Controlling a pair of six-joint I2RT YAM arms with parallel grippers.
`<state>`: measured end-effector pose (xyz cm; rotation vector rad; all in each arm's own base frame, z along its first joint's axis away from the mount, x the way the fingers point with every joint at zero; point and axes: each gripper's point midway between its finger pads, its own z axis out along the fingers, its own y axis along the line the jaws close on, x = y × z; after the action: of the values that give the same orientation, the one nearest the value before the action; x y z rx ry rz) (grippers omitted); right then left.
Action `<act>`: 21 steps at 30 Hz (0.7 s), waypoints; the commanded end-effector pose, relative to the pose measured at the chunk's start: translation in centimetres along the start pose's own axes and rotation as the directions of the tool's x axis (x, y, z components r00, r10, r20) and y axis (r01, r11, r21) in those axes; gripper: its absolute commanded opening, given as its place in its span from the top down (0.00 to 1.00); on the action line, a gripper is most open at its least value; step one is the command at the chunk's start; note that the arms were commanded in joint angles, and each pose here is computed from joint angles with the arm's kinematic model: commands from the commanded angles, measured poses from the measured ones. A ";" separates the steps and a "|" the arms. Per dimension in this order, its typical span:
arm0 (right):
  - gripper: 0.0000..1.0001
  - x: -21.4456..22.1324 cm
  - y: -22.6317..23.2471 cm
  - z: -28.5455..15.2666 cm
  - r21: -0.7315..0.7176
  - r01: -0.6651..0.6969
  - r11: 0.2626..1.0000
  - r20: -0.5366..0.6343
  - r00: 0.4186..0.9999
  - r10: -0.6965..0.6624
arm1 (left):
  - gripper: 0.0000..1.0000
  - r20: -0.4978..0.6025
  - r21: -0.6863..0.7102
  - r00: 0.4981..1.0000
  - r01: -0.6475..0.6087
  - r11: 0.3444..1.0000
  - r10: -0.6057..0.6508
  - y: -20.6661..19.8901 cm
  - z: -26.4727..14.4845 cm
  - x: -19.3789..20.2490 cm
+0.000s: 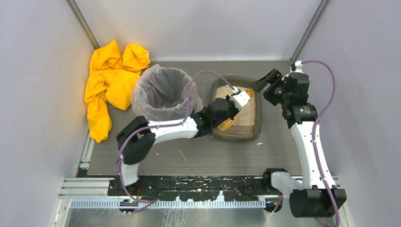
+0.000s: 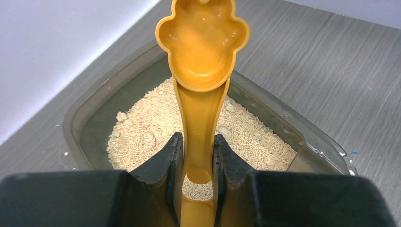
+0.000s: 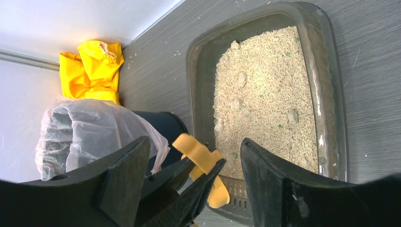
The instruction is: Clean the litter box
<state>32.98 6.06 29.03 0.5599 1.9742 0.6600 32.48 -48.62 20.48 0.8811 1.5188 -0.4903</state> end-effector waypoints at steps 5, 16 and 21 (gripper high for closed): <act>0.25 -0.6 2.1 -0.2 -0.015 0.013 1.000 0.010 1.000 -0.013 | 1.00 0.030 -0.153 0.988 -0.145 0.978 0.151 0.5 0.0 -1.6; 0.31 2.4 1.9 0.6 0.081 0.085 0.993 -0.064 0.995 -0.080 | 1.00 0.024 -0.195 0.985 -0.163 0.967 0.171 1.1 1.2 -2.4; 0.29 3.7 0.5 1.4 0.114 0.087 0.990 -0.094 0.993 -0.076 | 1.00 0.063 -0.200 0.986 -0.142 0.969 0.157 1.3 0.9 -4.0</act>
<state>33.69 7.93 27.70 0.5376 2.0502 0.5065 32.90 -49.05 20.57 0.9031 1.4552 -0.2336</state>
